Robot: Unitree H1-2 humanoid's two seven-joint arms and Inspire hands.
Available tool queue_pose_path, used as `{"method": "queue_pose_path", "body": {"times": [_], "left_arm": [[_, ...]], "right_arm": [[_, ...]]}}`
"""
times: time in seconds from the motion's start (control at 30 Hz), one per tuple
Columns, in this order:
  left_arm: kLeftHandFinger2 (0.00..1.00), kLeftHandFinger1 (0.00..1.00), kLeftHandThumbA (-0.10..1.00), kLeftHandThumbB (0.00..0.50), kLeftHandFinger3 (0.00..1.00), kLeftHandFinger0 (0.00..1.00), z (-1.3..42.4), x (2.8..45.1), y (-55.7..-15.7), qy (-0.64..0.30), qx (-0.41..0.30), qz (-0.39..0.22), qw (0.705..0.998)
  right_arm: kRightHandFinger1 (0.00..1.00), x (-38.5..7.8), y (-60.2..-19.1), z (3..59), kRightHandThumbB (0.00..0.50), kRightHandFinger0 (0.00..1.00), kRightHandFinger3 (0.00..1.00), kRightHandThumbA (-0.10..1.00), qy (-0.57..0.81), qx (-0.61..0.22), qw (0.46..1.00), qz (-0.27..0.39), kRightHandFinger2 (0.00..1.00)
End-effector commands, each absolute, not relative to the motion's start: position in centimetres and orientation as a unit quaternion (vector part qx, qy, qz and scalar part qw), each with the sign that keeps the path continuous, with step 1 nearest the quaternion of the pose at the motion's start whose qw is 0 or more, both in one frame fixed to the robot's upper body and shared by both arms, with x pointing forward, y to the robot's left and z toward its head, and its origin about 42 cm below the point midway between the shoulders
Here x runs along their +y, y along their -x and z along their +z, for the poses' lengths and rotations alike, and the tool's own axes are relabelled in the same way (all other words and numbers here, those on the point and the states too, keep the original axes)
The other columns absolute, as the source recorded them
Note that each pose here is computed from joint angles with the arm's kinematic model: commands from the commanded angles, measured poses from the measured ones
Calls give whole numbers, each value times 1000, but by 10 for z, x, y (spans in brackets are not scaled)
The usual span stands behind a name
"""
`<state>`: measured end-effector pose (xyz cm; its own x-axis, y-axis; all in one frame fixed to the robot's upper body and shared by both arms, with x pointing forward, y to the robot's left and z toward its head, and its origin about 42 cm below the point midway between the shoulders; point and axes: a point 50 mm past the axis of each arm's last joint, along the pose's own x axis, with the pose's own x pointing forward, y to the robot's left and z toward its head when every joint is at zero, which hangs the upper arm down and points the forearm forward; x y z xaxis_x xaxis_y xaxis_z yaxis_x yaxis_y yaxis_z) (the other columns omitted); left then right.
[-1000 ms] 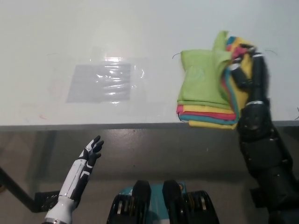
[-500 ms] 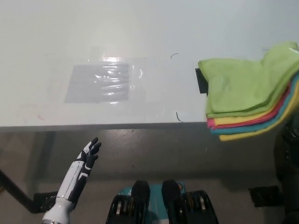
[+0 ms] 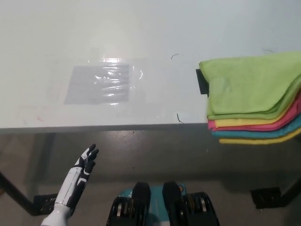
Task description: A stack of folded microfibre clothes with a single fold is kept infront of the robot. the robot uses its right hand to grab one end of the clothes and pulla it away from the other end to unfold
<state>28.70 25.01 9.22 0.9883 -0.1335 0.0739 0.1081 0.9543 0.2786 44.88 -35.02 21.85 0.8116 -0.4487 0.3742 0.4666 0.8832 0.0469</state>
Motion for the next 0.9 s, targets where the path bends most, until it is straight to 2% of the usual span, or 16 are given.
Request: {"method": "queue_pose_path", "body": {"times": [0.0, 0.07, 0.1, 0.13, 0.23, 0.27, 0.3, 0.33, 0.37, 0.43, 0.6, 0.67, 0.7, 0.73, 0.8, 0.87], "left_arm": [[1000, 1000, 1000, 234, 1000, 1000, 99, 259, -287, -151, -65, -49, 985], [1000, 1000, 1000, 227, 1000, 1000, 100, 260, -289, -151, -70, -49, 985], [1000, 1000, 1000, 234, 1000, 1000, 101, 259, -289, -153, -70, -49, 985], [1000, 1000, 1000, 233, 1000, 1000, 101, 260, -289, -154, -69, -50, 984], [1000, 1000, 1000, 220, 1000, 1000, 104, 262, -294, -158, -74, -49, 984], [1000, 1000, 1000, 226, 1000, 1000, 104, 262, -294, -159, -73, -48, 983], [1000, 1000, 1000, 223, 1000, 1000, 104, 262, -294, -159, -73, -48, 983], [1000, 1000, 1000, 224, 1000, 1000, 104, 262, -293, -160, -72, -48, 983], [1000, 1000, 1000, 223, 1000, 1000, 103, 262, -292, -162, -71, -49, 983], [1000, 1000, 1000, 219, 1000, 1000, 102, 262, -290, -166, -71, -50, 982], [1000, 1000, 1000, 218, 1000, 1000, 99, 262, -288, -160, -66, -52, 984], [1000, 1000, 1000, 225, 1000, 1000, 98, 260, -288, -159, -65, -54, 984], [1000, 1000, 1000, 234, 1000, 1000, 99, 260, -288, -159, -64, -56, 984], [1000, 1000, 1000, 238, 1000, 1000, 100, 258, -290, -159, -65, -58, 983], [1000, 1000, 1000, 252, 1000, 1000, 102, 257, -294, -154, -65, -61, 984], [1000, 1000, 1000, 261, 1000, 1000, 104, 256, -298, -152, -69, -63, 984]], "right_arm": [[1000, -354, -436, 265, 369, 1000, 1000, 1000, 72, -235, 946, -213, 1000], [1000, -354, -421, 287, 385, 1000, 1000, 1000, 100, -260, 930, -239, 1000], [1000, -356, -413, 299, 334, 1000, 1000, 1000, 130, -288, 915, -252, 1000], [1000, -357, -405, 311, 373, 1000, 1000, 1000, 111, -310, 909, -255, 1000], [1000, -355, -375, 351, 375, 1000, 1000, 1000, 132, -367, 874, -291, 1000], [1000, -354, -361, 363, 358, 1000, 1000, 1000, 140, -391, 861, -294, 1000], [1000, -352, -351, 371, 296, 1000, 1000, 1000, 143, -425, 845, -290, 1000], [1000, -349, -339, 382, 278, 1000, 1000, 1000, 142, -468, 826, -281, 1000], [1000, -343, -324, 392, 288, 1000, 1000, 1000, 143, -501, 808, -276, 1000], [1000, -330, -303, 404, 242, 1000, 1000, 1000, 155, -551, 777, -261, 1000], [1000, -283, -260, 405, 294, 1000, 1000, 1000, 105, -591, 780, -177, 1000], [1000, -270, -254, 398, 277, 1000, 1000, 1000, 107, -585, 788, -159, 1000], [1000, -257, -251, 382, 228, 1000, 1000, 1000, 128, -575, 798, -125, 1000], [1000, -247, -249, 364, 225, 1000, 1000, 1000, 143, -557, 811, -110, 1000], [1000, -228, -249, 333, 272, 1000, 1000, 1000, 146, -515, 841, -75, 1000], [1000, -219, -254, 309, 267, 1000, 1000, 1000, 133, -486, 863, -49, 1000]]}}
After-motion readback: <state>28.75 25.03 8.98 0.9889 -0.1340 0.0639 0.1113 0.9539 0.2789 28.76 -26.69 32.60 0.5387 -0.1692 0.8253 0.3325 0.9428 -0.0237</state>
